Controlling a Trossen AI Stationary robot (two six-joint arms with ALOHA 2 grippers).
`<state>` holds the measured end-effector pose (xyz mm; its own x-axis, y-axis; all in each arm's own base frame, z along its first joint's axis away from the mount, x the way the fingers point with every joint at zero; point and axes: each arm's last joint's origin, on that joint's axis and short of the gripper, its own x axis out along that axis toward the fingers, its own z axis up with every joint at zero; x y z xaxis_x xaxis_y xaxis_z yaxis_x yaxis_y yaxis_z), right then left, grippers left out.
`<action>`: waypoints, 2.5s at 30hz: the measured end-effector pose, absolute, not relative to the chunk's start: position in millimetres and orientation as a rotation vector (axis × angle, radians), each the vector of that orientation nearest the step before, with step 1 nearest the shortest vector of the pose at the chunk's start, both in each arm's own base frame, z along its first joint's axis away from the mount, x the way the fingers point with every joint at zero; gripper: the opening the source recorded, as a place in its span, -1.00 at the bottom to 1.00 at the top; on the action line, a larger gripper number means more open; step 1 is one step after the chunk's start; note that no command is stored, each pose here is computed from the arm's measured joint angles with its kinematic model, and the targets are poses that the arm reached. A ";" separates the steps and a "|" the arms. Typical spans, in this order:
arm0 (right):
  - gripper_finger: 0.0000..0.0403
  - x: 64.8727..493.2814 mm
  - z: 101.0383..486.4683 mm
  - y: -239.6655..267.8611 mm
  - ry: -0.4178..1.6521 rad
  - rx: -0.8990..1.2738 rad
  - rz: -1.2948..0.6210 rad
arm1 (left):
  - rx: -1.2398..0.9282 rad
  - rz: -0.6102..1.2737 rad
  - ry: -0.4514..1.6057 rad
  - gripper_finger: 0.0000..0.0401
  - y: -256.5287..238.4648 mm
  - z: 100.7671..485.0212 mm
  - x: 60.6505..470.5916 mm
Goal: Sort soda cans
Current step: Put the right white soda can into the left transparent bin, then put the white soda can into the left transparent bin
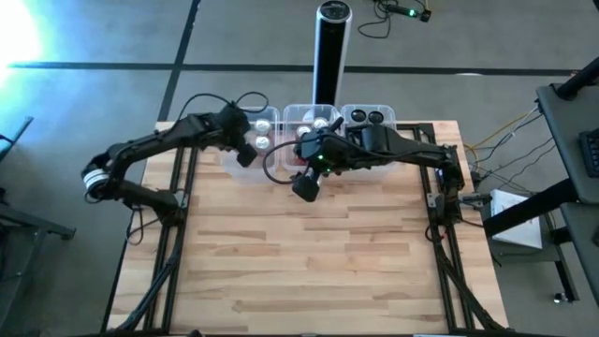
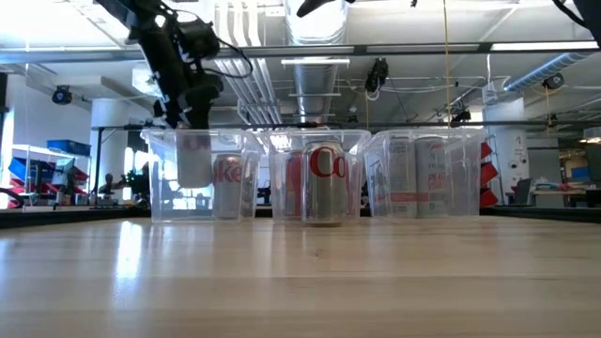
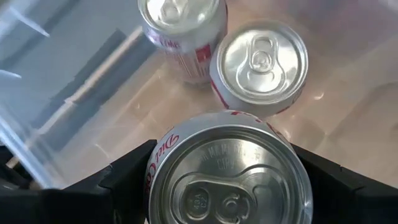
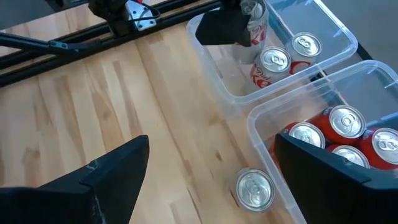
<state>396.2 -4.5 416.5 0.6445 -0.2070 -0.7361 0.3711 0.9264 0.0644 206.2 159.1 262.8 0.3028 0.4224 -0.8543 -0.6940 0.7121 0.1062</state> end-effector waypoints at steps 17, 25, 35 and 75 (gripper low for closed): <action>0.71 396.5 415.2 -5.4 0.803 0.281 -0.358 | -0.435 0.731 1.082 0.50 168.3 236.5 219.5; 0.71 396.7 395.8 -3.8 0.916 0.317 -0.340 | -0.445 0.724 1.114 0.56 169.4 230.9 221.4; 0.76 400.3 369.7 -2.9 1.010 0.358 -0.365 | -0.468 0.704 1.103 0.67 169.3 233.1 221.8; 0.81 398.5 236.5 -15.9 0.837 0.812 -1.156 | -0.476 0.586 0.464 0.63 102.6 324.9 142.7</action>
